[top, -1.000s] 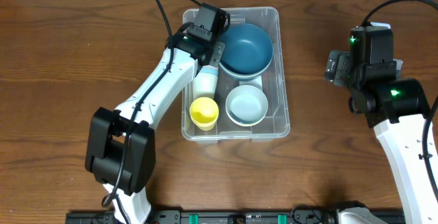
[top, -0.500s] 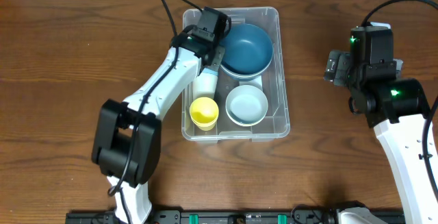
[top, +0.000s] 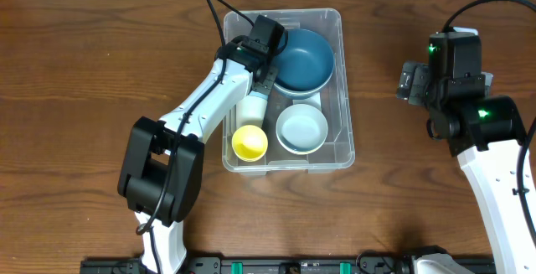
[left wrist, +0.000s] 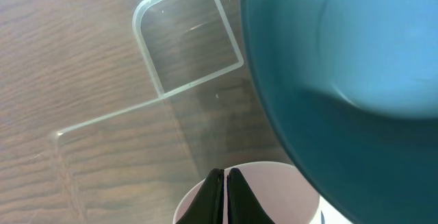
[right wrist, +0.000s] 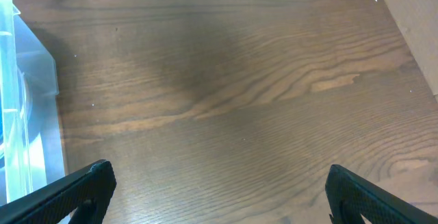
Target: Pack container
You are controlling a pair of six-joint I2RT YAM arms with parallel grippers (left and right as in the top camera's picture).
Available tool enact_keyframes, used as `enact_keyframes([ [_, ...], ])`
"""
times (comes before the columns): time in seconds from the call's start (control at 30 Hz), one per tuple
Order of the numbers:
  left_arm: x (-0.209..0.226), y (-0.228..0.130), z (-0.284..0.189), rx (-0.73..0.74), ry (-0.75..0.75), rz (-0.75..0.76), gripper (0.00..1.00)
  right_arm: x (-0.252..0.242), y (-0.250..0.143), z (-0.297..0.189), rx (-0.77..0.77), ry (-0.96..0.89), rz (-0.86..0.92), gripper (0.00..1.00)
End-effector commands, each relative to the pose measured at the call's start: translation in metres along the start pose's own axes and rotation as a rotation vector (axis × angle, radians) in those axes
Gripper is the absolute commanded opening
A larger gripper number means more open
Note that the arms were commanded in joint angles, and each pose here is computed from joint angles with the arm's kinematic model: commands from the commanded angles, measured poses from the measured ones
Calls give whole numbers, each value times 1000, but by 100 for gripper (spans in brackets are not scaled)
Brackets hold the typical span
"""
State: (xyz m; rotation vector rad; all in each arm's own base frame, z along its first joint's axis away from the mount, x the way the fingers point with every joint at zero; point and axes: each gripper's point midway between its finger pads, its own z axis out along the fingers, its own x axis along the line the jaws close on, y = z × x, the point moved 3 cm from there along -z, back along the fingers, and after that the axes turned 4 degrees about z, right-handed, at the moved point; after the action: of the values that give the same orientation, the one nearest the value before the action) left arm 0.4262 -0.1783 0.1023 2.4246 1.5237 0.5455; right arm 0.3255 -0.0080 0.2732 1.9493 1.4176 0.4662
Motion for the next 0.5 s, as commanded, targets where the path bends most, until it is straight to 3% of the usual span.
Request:
enact_keyframes([
  [0.0,0,-4,0,22,4,0,6,-4,6,-5,-22,-7,22,99],
  [0.47,3,-4,-13,14,4,-2,6,-4,6,-5,-22,-7,22,99],
])
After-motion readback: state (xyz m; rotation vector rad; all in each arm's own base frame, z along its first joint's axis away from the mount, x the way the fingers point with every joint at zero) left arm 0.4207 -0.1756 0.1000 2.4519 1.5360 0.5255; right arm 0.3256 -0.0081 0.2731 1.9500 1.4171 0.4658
